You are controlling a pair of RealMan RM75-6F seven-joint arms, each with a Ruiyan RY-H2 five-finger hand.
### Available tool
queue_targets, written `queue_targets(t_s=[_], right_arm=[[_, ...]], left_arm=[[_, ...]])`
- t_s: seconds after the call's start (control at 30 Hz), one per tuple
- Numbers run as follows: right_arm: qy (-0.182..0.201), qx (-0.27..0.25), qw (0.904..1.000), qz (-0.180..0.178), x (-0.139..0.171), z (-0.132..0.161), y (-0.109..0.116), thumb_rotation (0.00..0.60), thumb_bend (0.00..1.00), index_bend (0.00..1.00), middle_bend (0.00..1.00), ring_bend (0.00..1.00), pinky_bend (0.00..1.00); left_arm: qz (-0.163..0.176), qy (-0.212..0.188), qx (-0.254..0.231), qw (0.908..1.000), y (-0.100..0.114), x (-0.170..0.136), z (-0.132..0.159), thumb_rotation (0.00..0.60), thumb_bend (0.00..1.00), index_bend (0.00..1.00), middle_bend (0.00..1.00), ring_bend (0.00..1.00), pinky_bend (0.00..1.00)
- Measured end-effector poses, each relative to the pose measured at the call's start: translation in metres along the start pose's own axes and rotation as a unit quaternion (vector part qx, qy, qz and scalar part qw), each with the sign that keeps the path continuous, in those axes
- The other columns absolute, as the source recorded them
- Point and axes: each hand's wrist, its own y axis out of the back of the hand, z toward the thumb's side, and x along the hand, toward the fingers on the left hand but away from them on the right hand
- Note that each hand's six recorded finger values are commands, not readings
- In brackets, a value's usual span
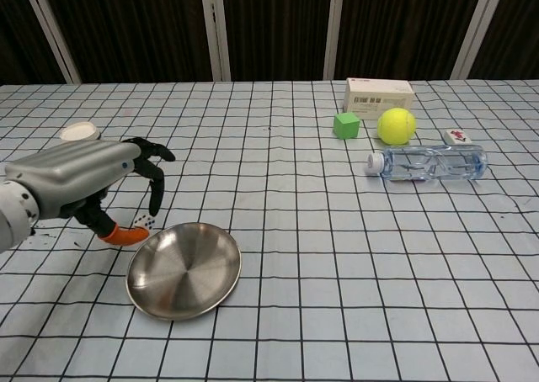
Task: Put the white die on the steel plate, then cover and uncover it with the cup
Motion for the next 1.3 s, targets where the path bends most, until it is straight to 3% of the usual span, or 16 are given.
queue_targets(t_s=[0.57, 1.07, 1.3], right_arm=[[-0.005, -0.005, 1.0000, -0.004, 0.000, -0.003, 0.003, 0.600, 0.04, 0.12, 0.14, 0.15, 0.16], [-0.005, -0.009, 0.9999, -0.005, 0.001, -0.003, 0.004, 0.600, 0.04, 0.12, 0.14, 0.15, 0.16], [-0.006, -0.010, 0.9999, -0.004, 0.001, -0.003, 0.004, 0.600, 0.04, 0.12, 0.14, 0.15, 0.16]], left_arm=[[-0.033, -0.026, 0.027, 0.9988, -0.026, 0.018, 0.035, 0.600, 0.46, 0.53, 0.07, 0.01, 0.19], [-0.033, -0.024, 0.059, 0.9974, -0.020, 0.010, 0.035, 0.600, 0.44, 0.52, 0.06, 0.00, 0.18], [-0.050, -0.013, 0.080, 0.9954, -0.024, 0.008, 0.028, 0.600, 0.40, 0.40, 0.03, 0.00, 0.18]])
